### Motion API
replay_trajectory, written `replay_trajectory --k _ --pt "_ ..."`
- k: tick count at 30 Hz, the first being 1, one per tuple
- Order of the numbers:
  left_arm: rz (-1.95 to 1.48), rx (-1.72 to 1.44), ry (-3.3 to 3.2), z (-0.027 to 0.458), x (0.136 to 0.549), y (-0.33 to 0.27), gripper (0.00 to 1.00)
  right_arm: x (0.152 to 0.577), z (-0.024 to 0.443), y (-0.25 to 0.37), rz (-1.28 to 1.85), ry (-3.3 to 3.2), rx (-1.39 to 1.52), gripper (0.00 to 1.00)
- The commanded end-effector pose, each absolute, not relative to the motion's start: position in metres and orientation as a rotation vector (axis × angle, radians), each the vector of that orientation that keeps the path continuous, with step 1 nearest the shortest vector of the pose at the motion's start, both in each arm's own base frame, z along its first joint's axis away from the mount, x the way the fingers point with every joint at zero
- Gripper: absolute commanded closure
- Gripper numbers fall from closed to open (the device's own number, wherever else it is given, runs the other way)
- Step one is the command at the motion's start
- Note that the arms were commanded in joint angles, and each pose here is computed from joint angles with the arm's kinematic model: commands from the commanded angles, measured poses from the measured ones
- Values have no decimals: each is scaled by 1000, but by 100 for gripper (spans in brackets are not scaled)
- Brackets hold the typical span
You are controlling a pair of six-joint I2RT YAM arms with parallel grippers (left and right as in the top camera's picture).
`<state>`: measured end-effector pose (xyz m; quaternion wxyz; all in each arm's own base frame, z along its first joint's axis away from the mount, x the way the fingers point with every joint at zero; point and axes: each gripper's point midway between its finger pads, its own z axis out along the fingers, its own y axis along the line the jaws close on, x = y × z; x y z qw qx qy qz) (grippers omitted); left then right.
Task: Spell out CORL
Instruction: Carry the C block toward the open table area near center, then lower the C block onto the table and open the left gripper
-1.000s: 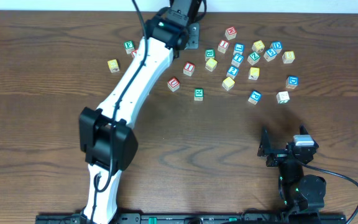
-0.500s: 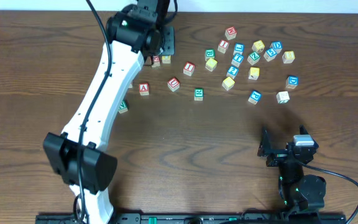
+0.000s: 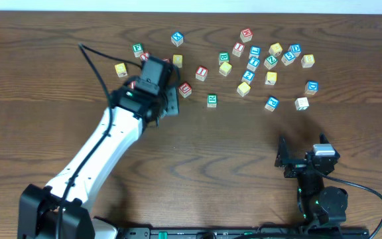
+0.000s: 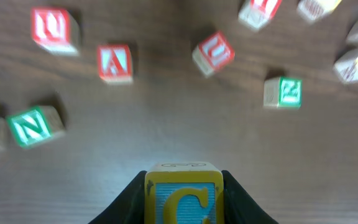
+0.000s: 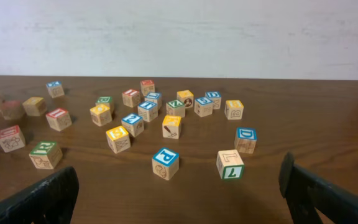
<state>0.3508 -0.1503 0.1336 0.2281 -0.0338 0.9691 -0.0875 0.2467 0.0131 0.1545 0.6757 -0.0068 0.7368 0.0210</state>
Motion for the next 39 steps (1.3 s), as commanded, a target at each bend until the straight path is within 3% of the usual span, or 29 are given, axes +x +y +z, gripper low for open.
replay_trajectory --k 1,7,26,39 --pt "-235 -111 2682 125 339 -164 92 247 154 12 39 1656 -14 1" --pt "-179 -136 2664 116 336 -172 92 247 154 12 39 1656 -14 1" --pt "-107 -45 2740 25 345 -182 92 247 154 12 39 1656 -14 1" --pt "-108 17 2720 25 350 -184 92 247 154 12 39 1656 -14 1"
